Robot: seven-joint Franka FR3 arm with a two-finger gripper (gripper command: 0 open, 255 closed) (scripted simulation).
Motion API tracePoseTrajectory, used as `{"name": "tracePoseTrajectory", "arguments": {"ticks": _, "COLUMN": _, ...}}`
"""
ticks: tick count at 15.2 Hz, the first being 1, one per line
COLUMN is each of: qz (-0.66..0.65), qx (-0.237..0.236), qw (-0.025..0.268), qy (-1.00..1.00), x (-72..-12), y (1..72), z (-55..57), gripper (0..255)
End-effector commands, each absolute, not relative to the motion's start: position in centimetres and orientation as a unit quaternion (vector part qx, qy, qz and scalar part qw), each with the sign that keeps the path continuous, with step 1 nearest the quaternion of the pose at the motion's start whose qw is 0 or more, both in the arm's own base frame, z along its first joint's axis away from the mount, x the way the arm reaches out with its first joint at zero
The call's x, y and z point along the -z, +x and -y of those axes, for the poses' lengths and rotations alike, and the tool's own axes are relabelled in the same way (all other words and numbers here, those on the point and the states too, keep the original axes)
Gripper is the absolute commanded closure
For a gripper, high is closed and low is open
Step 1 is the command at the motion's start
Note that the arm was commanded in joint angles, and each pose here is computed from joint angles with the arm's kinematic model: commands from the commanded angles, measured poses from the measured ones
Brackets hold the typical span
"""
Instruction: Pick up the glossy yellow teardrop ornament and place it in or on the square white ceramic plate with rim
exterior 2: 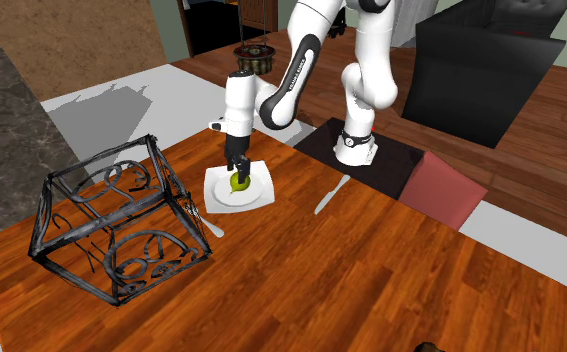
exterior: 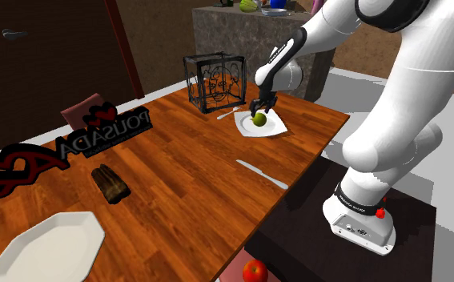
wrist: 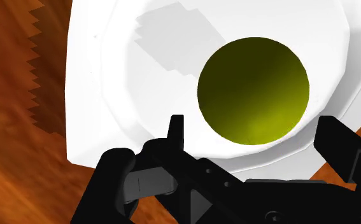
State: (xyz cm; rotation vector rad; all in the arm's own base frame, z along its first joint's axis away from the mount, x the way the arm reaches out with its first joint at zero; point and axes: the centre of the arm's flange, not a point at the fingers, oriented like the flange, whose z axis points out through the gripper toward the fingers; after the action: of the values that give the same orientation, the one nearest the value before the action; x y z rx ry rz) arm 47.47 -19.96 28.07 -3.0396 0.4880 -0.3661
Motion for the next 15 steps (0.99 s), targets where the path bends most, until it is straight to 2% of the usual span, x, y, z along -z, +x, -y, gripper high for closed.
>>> {"name": "tracePoseTrajectory", "arguments": {"ticks": 1, "qz": -0.157, "qx": 0.118, "qw": 0.021, "qy": -0.98, "x": -28.1, "y": 47.5, "z": 20.0, "gripper": 0}}
{"name": "tracePoseTrajectory", "arguments": {"ticks": 4, "qz": -0.157, "qx": 0.118, "qw": 0.021, "qy": -0.98, "x": -28.1, "y": 47.5, "z": 20.0, "gripper": 0}}
{"name": "tracePoseTrajectory", "arguments": {"ticks": 8, "qz": -0.157, "qx": 0.118, "qw": 0.021, "qy": -0.98, "x": -32.9, "y": 46.3, "z": 20.0, "gripper": 0}}
{"name": "tracePoseTrajectory", "arguments": {"ticks": 15, "qz": -0.157, "qx": 0.118, "qw": 0.021, "qy": -0.98, "x": -32.9, "y": 46.3, "z": 20.0, "gripper": 0}}
